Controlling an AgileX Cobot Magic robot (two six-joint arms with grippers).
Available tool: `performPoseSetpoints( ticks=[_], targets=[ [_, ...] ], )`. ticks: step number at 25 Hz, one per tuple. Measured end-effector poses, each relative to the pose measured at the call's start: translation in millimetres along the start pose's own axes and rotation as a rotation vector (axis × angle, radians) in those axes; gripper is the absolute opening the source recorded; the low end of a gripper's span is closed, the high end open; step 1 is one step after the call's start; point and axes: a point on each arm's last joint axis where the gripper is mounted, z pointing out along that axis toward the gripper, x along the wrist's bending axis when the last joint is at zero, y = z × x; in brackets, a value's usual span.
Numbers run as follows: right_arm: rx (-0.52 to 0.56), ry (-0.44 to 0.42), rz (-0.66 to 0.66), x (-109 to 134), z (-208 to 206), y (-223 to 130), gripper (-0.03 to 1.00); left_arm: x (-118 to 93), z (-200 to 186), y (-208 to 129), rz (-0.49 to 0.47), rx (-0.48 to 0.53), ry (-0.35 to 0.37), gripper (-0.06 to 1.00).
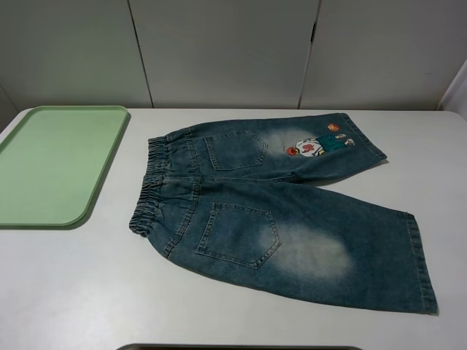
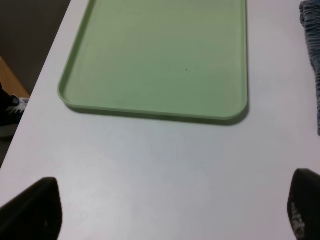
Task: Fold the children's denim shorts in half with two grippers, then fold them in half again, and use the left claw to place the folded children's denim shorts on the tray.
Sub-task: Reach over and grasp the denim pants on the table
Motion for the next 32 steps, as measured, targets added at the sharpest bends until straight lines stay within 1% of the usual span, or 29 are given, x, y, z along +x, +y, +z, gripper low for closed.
performPoseSetpoints(
  ticks=[32],
  targets=[
    [0.000,0.000,0.000,0.0,0.0,0.0,0.69,0.0,0.0,0.0,0.000,0.000,0.000,0.89]
  ],
)
